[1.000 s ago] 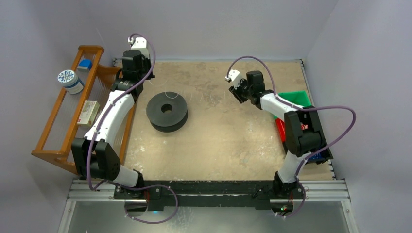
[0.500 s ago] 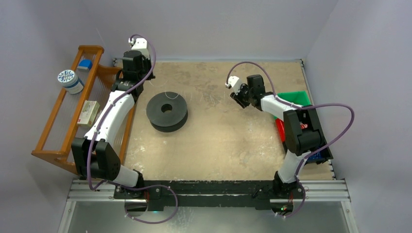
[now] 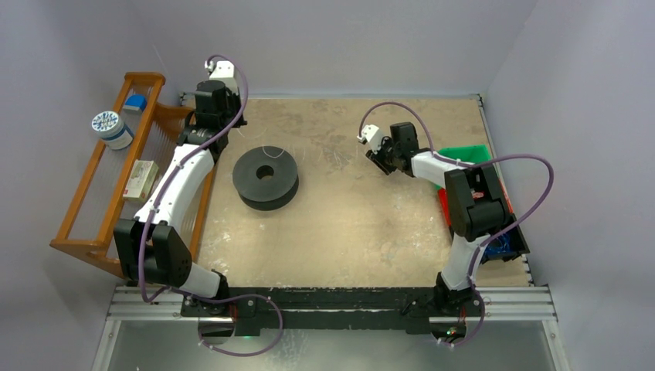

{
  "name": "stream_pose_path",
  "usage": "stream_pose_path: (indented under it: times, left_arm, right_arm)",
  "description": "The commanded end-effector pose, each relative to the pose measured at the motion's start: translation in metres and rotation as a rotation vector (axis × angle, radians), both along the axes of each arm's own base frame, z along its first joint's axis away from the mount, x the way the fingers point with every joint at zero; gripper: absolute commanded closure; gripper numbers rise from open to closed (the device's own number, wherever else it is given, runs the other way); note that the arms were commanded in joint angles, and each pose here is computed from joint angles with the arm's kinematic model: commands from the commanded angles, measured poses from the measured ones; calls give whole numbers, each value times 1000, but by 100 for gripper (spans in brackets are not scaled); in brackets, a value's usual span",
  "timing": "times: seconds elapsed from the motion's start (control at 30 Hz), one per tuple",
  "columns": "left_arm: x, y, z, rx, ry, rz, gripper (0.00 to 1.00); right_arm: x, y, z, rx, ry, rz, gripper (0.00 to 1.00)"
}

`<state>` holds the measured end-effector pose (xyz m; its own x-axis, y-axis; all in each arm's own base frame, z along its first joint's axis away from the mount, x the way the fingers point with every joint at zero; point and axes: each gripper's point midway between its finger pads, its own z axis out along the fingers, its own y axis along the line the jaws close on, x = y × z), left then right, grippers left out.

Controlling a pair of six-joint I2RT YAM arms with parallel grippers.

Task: Wrap the cables
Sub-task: Adjust the cable at the center of the board.

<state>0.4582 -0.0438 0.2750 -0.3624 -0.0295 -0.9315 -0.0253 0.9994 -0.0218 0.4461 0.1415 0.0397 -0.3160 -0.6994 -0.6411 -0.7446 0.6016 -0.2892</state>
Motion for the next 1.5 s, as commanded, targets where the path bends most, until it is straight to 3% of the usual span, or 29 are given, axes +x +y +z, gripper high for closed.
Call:
stream_pose_path:
  times: [0.0,0.37,0.63,0.77,1.07,1.23,1.37,1.47]
  left_arm:
    - [5,-3,5,-12,-29,-11,100]
    - [7,-2,1,-9,-15,-7,100]
    - [8,-2,0,-8,-10,-2,100]
    - [7,1,1,-2,-9,12,100]
    - [7,31,24,26,-33,128,100]
    - [2,28,38,28,-58,104,100]
    - [-1,26,38,28,-55,89,100]
    - [-2,24,33,21,-45,75,100]
  right_arm:
    - [14,5,10,13,-45,-9,61]
    - [17,16,10,40,-51,13,66]
    - [16,16,-1,16,-5,25,100]
    - [13,13,10,20,-15,12,100]
    - [22,-25,95,19,-216,-145,100]
    - [20,-24,90,36,-176,-153,100]
    - [9,11,66,61,-70,-158,86]
    - [1,41,69,50,-127,-108,81]
